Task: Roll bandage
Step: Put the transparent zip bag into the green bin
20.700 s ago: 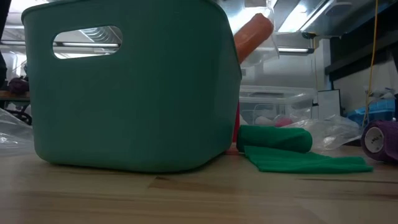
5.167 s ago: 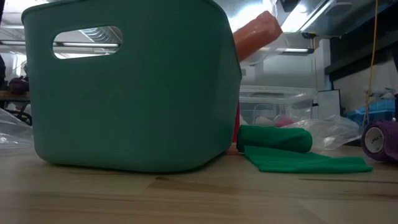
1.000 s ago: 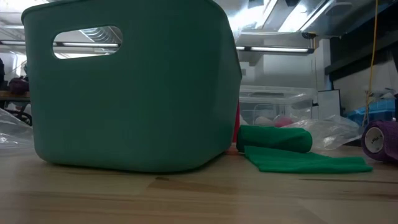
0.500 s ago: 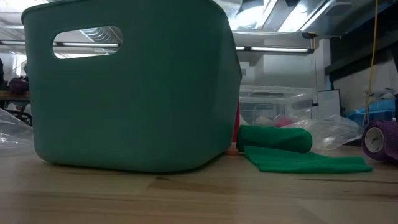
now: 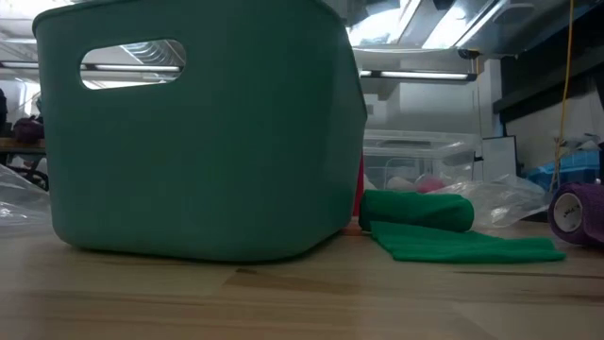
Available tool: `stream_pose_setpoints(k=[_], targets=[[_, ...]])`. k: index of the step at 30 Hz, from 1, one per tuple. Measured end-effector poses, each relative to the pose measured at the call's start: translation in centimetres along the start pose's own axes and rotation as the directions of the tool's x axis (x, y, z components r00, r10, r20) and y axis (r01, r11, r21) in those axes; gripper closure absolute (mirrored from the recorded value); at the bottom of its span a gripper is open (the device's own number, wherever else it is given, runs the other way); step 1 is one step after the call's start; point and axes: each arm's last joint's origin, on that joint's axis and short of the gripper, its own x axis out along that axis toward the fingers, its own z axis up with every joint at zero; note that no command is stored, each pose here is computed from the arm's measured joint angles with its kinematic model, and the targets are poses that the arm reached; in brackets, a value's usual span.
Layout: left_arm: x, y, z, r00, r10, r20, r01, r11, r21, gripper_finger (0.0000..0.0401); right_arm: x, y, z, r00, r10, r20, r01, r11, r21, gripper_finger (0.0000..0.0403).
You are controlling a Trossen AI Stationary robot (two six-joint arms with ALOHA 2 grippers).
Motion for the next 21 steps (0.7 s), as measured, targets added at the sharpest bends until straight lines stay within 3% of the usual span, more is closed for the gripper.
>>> stream_pose_setpoints(k=[13,21], targets=[[1.3,1.7,-1.2,0.998,0.046,0.037,-0.044,0.998,-0.043,0.0394,0.0,0.0,0.0,1.0,-0.001,-0.001,0.001,1.0,0.0,0.0299],[1.3,2.0,-1.0,0.997,0.062,0.051,-0.053,0.985,-0.162,0.0287,0.0,0.0,0.0,1.0,-0.001,-0.001,0.001,1.0,0.0,0.0299]])
